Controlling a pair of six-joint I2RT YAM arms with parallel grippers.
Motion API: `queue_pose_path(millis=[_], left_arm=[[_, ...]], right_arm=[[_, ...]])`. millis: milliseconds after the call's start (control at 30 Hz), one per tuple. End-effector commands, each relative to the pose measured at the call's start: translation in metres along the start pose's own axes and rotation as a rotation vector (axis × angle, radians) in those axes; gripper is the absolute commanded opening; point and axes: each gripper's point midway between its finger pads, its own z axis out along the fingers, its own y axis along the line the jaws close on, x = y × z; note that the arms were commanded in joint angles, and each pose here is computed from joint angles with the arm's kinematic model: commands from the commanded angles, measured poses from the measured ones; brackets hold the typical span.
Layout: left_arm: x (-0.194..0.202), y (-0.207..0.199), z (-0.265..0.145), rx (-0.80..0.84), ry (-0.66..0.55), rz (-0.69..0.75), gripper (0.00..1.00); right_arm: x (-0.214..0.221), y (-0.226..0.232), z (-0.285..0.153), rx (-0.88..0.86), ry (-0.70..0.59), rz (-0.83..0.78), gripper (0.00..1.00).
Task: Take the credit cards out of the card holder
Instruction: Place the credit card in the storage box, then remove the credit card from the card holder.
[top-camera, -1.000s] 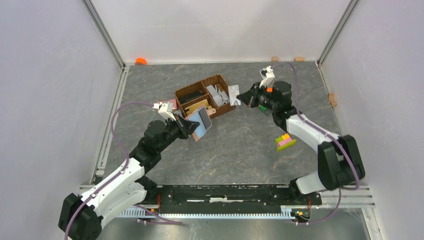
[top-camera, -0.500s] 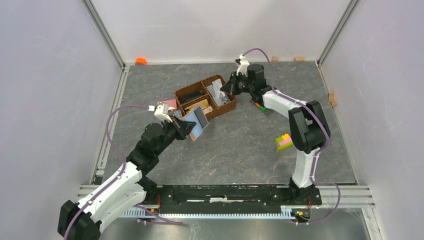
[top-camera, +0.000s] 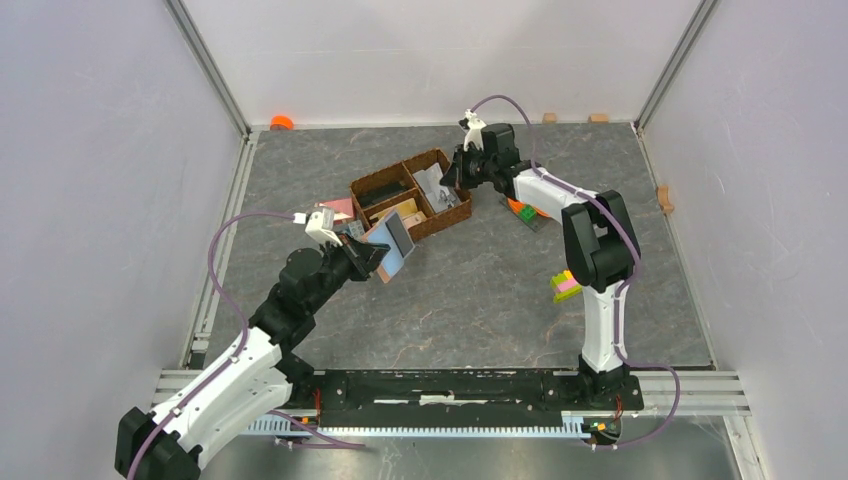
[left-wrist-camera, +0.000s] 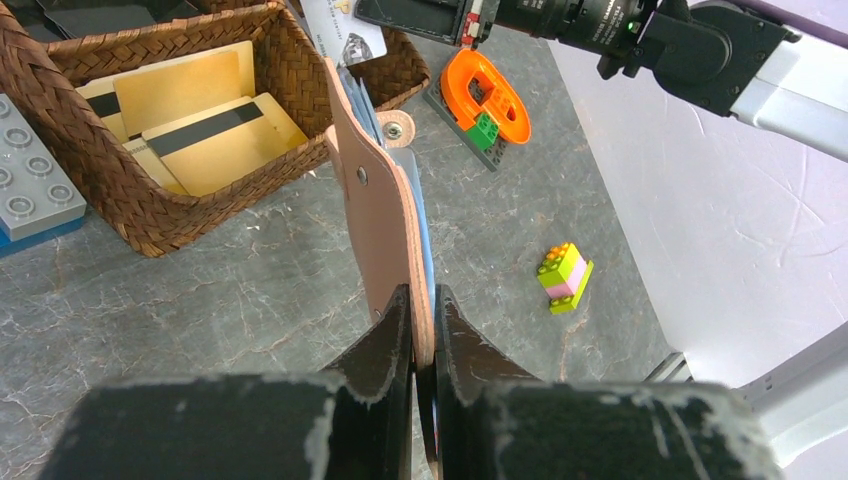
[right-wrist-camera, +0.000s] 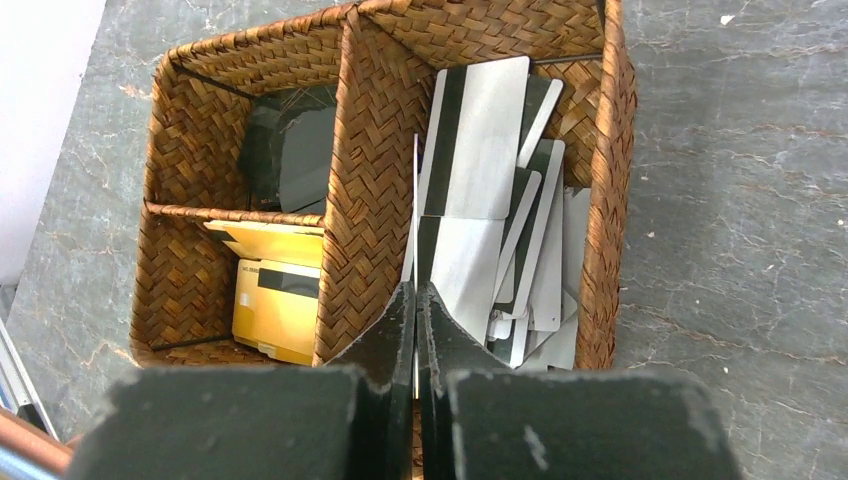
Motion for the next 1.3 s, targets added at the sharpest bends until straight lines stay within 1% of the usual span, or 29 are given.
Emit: queue_pose_path(millis=[0,133,333,533,767,867,933,1000,1100,1133,1167,1200,1233,1267], left_arm=[[-0.015,-0.008,0.001,0.023,-0.056,0.006,0.02],[-0.015,-0.008,0.001,0.025,-0.052,0.007,0.02],[-0.015,-0.011,0.000,0.042,-0.058,0.010,0.02],[-0.017,-0.013,0.000,0.047,-0.064,0.009,0.02],[-0.018,-0.013,-0.002,0.049,-0.068,0.010,0.02],[-0.017,-0.012,-0.002,0.050,-0.070,0.011,0.03],[-0.014,-0.017,-0.001,0.084,-0.061,0.008,0.07],[-0.012,-0.020,0.000,0.108,-0.061,0.010,0.08],[-0.011,-0.021,0.001,0.120,-0.061,0.013,0.05],[-0.012,-0.022,0.001,0.126,-0.061,0.013,0.03],[-0.012,-0.022,0.001,0.129,-0.063,0.012,0.02],[-0.012,-0.023,0.001,0.135,-0.066,0.008,0.02],[-0.014,-0.025,-0.001,0.148,-0.079,0.003,0.02],[-0.012,-0.024,0.000,0.150,-0.079,-0.001,0.02]], right_arm=[[-0.009,0.002,0.003,0.018,0.018,-0.022,0.01],[-0.003,0.001,0.007,0.017,0.042,0.001,0.03],[-0.007,0.002,0.002,0.037,0.034,-0.002,0.20],[-0.022,0.015,-0.017,0.037,-0.023,-0.026,0.30],[-0.036,0.040,-0.050,0.027,-0.109,-0.066,0.36],[-0.029,0.053,-0.068,0.023,-0.143,-0.096,0.40],[-0.024,0.060,-0.082,0.018,-0.159,-0.110,0.41],[-0.020,0.066,-0.097,0.014,-0.163,-0.119,0.42],[-0.011,0.071,-0.124,0.023,-0.177,-0.139,0.43],[-0.007,0.074,-0.133,0.021,-0.188,-0.142,0.46],[-0.004,0.077,-0.142,0.015,-0.207,-0.144,0.55],[0.004,0.079,-0.151,0.006,-0.219,-0.142,0.65],[0.012,0.081,-0.158,-0.001,-0.236,-0.133,0.83],[0.016,0.081,-0.163,0.000,-0.253,-0.120,0.93]])
